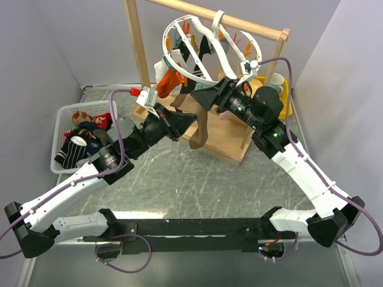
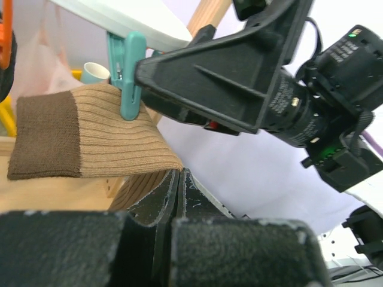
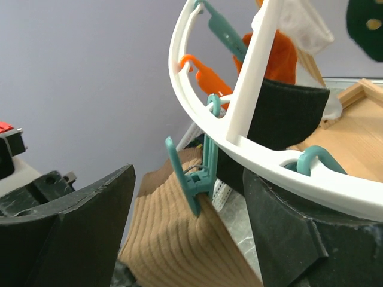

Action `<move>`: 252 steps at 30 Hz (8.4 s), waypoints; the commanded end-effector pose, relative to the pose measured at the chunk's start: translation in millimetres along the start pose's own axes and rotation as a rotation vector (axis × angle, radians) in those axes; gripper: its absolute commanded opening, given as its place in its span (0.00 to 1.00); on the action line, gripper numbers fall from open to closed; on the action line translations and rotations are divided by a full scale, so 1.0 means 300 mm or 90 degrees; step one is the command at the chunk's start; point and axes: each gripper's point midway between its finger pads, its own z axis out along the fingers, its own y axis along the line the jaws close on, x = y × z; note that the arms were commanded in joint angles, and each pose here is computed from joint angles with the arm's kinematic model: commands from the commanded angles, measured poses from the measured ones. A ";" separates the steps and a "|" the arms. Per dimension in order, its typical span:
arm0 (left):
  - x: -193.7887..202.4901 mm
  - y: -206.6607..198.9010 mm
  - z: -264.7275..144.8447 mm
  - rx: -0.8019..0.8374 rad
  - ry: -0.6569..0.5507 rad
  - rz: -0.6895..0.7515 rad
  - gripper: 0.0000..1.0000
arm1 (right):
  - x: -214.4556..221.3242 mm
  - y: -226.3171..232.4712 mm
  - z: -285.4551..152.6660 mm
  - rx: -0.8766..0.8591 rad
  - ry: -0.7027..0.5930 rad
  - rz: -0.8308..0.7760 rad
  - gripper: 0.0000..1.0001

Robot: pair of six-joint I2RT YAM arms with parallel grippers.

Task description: Remove the socks clipped to the hanger

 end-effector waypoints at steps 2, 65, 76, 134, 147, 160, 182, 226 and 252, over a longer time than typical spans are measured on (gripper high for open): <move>-0.070 -0.108 0.007 0.058 -0.028 -0.003 0.01 | -0.080 0.036 -0.006 -0.023 -0.066 -0.015 0.76; -0.502 1.107 -0.868 -1.121 -0.016 0.237 0.01 | -0.168 -0.118 -0.532 0.243 -0.183 -0.164 0.82; -0.344 1.118 -0.751 -0.930 0.005 0.172 0.80 | -0.085 -0.147 -0.617 0.255 -0.148 -0.165 0.82; 0.080 0.137 0.252 -0.078 0.060 0.192 0.01 | 0.029 -0.182 -0.610 0.235 -0.076 -0.182 1.00; 0.117 0.047 0.262 -0.050 0.074 0.198 0.01 | -0.092 -0.033 -0.446 0.165 -0.066 -0.120 0.85; 0.112 -0.019 0.256 -0.063 0.051 0.213 0.01 | -0.143 -0.044 -0.288 0.253 -0.047 -0.213 0.72; 0.126 -0.050 0.258 -0.055 0.062 0.233 0.01 | -0.125 -0.035 -0.111 0.232 -0.008 -0.234 0.66; 0.127 0.348 -0.149 -0.409 0.201 0.252 0.01 | -0.203 -0.053 -0.286 0.265 -0.088 -0.270 0.58; -0.388 1.116 -0.813 -0.941 -0.028 0.121 0.01 | -0.065 -0.114 -0.525 0.261 -0.091 -0.186 0.78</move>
